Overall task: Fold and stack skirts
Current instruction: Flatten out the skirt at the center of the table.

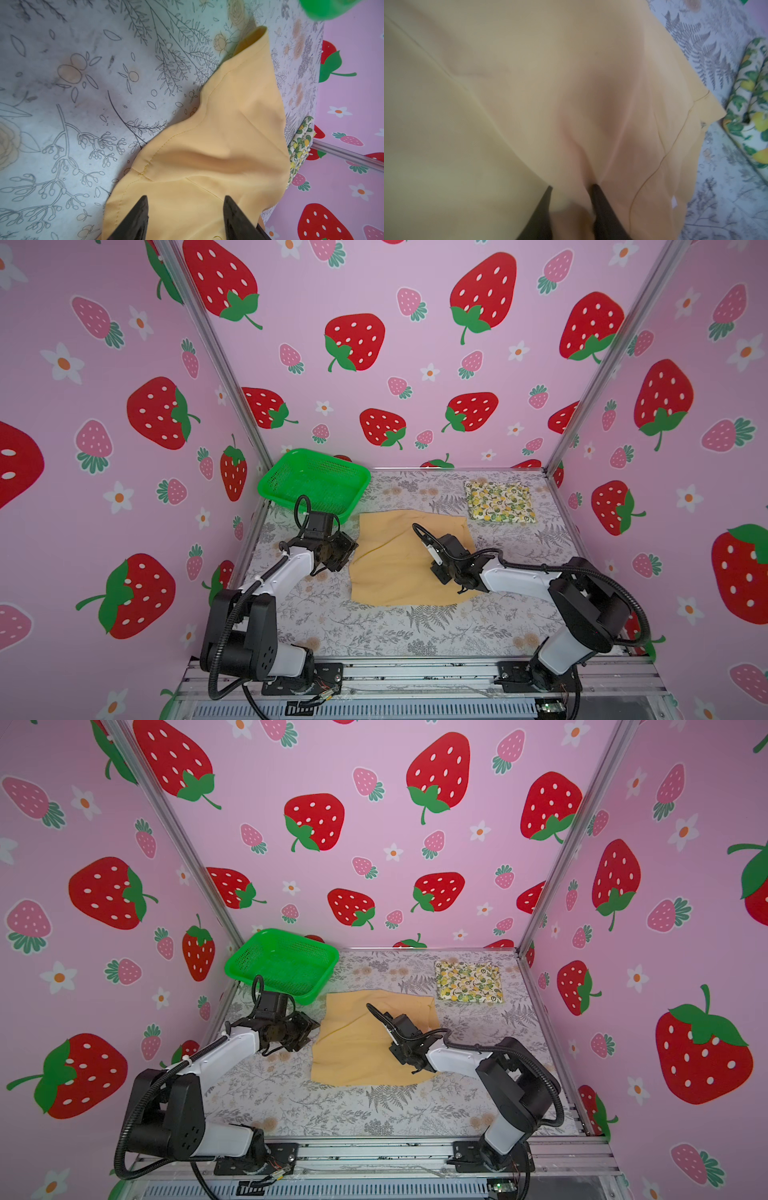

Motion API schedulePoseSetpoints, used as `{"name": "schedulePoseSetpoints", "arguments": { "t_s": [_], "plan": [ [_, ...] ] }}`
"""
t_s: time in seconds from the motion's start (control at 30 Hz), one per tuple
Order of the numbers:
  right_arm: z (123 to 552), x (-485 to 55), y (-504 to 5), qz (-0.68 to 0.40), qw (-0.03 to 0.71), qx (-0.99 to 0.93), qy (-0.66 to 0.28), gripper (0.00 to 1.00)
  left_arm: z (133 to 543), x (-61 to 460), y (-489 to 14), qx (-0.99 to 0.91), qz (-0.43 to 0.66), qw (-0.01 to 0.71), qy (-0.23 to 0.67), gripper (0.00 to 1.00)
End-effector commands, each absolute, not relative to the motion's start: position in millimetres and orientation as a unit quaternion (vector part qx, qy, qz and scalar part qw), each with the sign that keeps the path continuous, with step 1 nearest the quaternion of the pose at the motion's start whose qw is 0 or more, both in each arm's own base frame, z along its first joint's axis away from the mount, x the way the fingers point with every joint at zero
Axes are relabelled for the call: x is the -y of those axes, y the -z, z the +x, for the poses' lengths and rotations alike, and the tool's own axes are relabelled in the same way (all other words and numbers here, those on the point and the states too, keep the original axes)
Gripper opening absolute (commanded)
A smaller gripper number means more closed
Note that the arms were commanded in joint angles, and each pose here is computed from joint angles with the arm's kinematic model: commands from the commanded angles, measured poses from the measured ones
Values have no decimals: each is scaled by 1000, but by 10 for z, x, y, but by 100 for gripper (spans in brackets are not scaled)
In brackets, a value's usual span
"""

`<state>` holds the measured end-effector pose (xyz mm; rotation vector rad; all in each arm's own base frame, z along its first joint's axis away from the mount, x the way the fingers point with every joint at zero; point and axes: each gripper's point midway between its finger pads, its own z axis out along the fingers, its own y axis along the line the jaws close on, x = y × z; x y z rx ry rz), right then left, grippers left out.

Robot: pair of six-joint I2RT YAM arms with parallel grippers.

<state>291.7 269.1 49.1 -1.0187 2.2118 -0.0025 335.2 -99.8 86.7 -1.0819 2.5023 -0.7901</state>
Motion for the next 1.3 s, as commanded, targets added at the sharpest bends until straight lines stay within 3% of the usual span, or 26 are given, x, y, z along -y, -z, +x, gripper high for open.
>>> {"name": "schedulePoseSetpoints", "arguments": {
  "t_s": [0.0,0.17,0.53,1.27],
  "plan": [
    [2932,-2678,-605,-386,355,-852,2,15,3314,1018,-844,-874,-375,146,274,59],
    [2907,-2725,-741,-377,367,-850,-22,10,3342,1094,-778,-888,-358,137,256,59],
    [2930,-2753,-984,-357,389,-848,-40,9,3247,1258,-573,-911,-322,111,233,59],
    [2906,-2721,-947,-352,383,-853,-38,10,3107,1205,-3,-952,-281,72,94,56]
  ]
}}
